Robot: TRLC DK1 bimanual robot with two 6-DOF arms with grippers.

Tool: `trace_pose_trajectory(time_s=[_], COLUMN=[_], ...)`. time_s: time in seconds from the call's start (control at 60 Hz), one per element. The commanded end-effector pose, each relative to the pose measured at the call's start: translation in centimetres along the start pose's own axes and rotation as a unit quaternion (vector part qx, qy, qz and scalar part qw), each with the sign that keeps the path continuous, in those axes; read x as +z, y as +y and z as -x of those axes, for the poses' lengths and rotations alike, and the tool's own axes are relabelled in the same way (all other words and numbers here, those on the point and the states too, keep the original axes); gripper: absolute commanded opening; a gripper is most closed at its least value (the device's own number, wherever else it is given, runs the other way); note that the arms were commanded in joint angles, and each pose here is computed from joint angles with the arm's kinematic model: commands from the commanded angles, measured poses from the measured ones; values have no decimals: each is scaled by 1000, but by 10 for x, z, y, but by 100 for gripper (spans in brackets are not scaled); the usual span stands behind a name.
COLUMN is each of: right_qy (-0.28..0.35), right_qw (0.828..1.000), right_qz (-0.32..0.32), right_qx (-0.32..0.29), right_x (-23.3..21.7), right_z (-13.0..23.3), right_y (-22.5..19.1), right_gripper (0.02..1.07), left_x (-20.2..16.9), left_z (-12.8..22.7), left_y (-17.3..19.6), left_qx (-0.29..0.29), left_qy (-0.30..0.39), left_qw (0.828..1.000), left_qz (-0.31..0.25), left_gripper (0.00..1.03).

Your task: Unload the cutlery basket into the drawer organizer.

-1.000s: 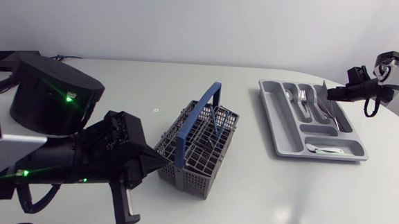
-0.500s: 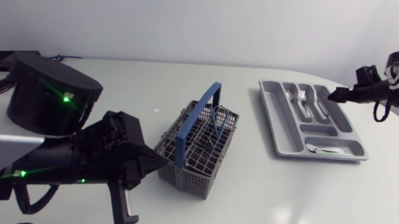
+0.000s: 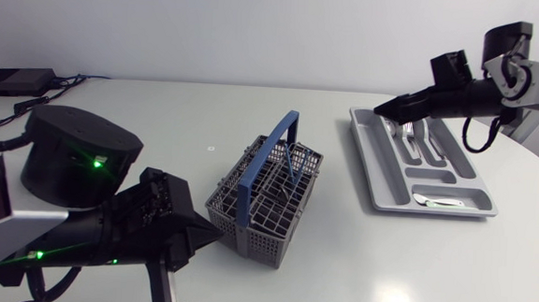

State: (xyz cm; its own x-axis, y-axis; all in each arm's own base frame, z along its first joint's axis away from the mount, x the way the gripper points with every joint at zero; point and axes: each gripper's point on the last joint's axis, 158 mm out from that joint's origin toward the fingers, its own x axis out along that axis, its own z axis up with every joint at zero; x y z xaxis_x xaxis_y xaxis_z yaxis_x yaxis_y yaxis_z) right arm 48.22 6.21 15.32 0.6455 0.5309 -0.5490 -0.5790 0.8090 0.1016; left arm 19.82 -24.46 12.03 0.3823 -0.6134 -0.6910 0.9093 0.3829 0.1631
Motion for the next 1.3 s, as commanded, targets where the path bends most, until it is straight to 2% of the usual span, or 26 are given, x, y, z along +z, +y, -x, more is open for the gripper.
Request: trace_pose_trajectory(time_s=[0.0, 0.183, 0.5, 0.733, 1.133, 1.283], right_qy=[1, -20, -30, -28, -24, -22], right_qw=[999, 990, 966, 962, 962, 963], right_qz=[2, 73, 171, 192, 192, 189], right_qx=[38, 123, 191, 192, 193, 191], right_x=[-8, -32, -64, -63, -59, -60], right_z=[4, 23, 39, 23, -1, -8], right_y=[36, 105, 189, 209, 217, 218], right_gripper=[97, 96, 91, 87, 57, 54], left_x=[-5, -4, -1, 0, 1, 2], left_z=[-3, -5, -8, -13, -19, -19], left_y=[-3, -2, -2, -1, 1, 1], left_qx=[-2, -1, -1, 1, 1, 2], left_qy=[2, -1, -5, -9, -11, -11], left_qw=[1000, 1000, 1000, 1000, 1000, 1000], left_qz=[12, 13, 12, 12, 11, 11], left_gripper=[9, 9, 9, 9, 9, 9])
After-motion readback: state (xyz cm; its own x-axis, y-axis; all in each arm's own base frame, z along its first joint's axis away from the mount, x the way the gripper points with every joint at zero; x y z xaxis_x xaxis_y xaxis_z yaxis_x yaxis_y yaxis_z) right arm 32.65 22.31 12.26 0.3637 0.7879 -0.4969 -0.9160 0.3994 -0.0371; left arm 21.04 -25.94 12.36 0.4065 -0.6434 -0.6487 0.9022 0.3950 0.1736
